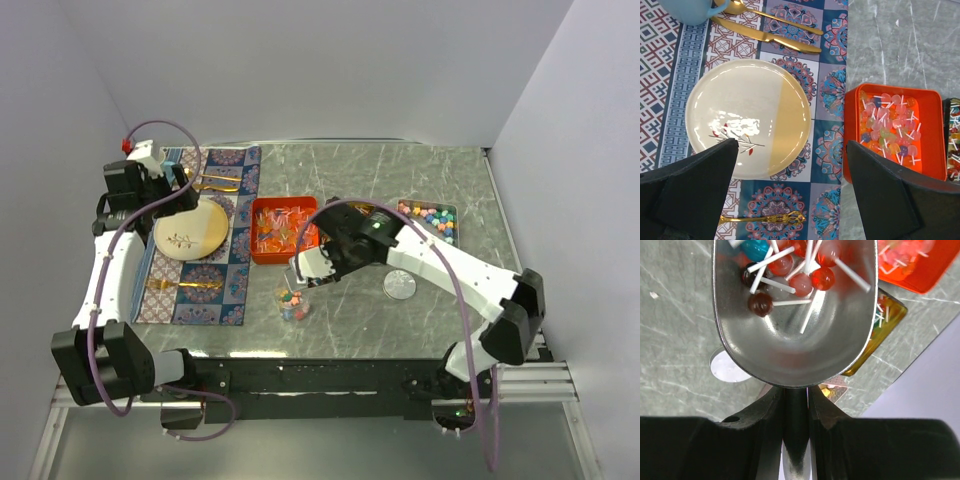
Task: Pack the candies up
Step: Place the fake candies in the packing bottle.
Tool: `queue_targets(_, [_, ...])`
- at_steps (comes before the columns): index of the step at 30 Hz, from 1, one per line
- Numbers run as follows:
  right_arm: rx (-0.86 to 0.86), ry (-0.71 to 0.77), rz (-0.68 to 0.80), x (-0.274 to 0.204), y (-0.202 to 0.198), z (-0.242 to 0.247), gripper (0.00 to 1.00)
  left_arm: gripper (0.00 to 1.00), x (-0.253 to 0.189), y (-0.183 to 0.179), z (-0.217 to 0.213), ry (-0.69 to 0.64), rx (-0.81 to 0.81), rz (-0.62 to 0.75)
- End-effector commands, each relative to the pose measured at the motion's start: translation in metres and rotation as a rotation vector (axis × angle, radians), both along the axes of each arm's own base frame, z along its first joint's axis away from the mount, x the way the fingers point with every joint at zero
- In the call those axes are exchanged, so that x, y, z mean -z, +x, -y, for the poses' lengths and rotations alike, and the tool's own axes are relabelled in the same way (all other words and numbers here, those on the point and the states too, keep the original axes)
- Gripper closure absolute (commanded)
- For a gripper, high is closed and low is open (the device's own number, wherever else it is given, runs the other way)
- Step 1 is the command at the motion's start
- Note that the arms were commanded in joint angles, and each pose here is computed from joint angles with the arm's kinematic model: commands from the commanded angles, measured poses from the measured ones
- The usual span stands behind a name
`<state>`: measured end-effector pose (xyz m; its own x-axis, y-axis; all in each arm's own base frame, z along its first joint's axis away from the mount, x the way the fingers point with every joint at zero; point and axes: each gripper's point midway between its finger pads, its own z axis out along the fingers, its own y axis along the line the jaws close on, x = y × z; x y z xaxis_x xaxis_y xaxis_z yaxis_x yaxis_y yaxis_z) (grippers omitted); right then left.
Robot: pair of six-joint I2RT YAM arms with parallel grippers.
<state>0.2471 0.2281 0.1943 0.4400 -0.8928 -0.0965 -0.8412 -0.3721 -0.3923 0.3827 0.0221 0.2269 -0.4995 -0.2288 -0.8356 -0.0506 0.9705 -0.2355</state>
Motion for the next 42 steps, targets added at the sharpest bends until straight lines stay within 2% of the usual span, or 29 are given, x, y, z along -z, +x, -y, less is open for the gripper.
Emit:
queue_targets(1, [0.037,-0.067,0.093,-0.006,0.016,-0.002,1.00,0.03,-0.013,-0.005,0.005,-0.027,0.010,0.051])
queue_targets(15, [0.041,-0.202,0.209,-0.001,0.030,-0.004,1.00,0.04,-0.008,-0.016,0.010,-0.045,0.011,0.058])
queue_targets(42, [-0.044,-0.376,0.434,-0.039,0.033,-0.002,1.00,0.03,-0.007,-0.011,0.014,-0.080,0.022,0.067])
